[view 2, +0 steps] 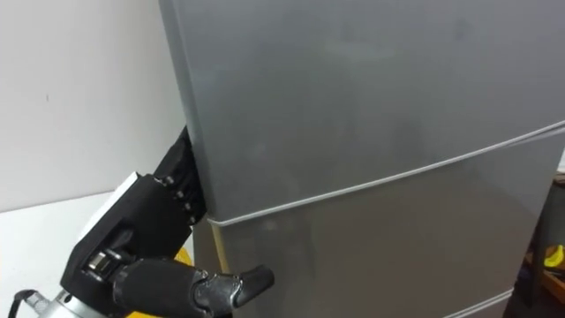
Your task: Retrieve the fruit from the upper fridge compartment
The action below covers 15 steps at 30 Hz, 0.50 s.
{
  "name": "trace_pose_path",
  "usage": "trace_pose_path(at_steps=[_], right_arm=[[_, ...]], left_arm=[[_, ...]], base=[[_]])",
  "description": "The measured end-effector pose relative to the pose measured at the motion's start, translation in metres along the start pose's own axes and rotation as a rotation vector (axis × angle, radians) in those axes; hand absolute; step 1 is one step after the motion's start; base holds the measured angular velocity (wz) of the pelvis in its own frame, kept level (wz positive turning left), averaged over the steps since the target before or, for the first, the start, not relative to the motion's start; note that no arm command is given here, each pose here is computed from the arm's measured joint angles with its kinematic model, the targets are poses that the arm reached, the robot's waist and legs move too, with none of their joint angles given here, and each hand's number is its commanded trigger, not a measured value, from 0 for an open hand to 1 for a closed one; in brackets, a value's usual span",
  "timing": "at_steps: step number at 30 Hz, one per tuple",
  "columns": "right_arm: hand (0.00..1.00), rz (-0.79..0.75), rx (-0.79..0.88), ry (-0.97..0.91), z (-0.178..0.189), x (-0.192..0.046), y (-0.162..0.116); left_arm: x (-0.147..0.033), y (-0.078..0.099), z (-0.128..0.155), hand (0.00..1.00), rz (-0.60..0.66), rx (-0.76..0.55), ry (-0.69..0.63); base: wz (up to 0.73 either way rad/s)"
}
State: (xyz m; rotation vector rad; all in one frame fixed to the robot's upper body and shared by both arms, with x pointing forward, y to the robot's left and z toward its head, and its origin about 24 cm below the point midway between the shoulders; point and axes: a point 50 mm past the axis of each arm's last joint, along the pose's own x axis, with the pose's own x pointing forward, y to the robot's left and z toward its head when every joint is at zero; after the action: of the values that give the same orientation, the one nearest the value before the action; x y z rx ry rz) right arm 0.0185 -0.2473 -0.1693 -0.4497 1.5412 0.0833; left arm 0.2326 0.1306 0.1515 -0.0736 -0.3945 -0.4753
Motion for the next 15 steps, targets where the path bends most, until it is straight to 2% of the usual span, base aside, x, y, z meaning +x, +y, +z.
trace_pose_path(at_steps=[1,2,3,8,15], right_arm=[[0.00,0.000,0.000,0.000,0.000,0.000,0.000],[0.00,0.000,0.000,0.000,0.000,0.000,0.000],[0.00,0.000,-0.001,0.001,0.000,0.000,0.000],[0.00,-0.001,-0.003,-0.001,0.002,0.000,-0.001],[0.00,-0.008,-0.004,0.000,0.002,0.000,-0.004]], left_arm=[[0.000,0.001,0.000,0.91,0.010,0.003,-0.001],[-0.001,0.004,0.002,0.11,0.028,0.008,-0.005],[0.000,0.006,0.003,0.00,0.035,0.011,-0.010],[0.003,-0.005,0.000,0.00,-0.035,-0.002,-0.001],[0.004,-0.005,0.001,0.00,-0.040,0.001,-0.006]], base=[[0.00],[0.00],[0.00],[-0.01],[0.00]])
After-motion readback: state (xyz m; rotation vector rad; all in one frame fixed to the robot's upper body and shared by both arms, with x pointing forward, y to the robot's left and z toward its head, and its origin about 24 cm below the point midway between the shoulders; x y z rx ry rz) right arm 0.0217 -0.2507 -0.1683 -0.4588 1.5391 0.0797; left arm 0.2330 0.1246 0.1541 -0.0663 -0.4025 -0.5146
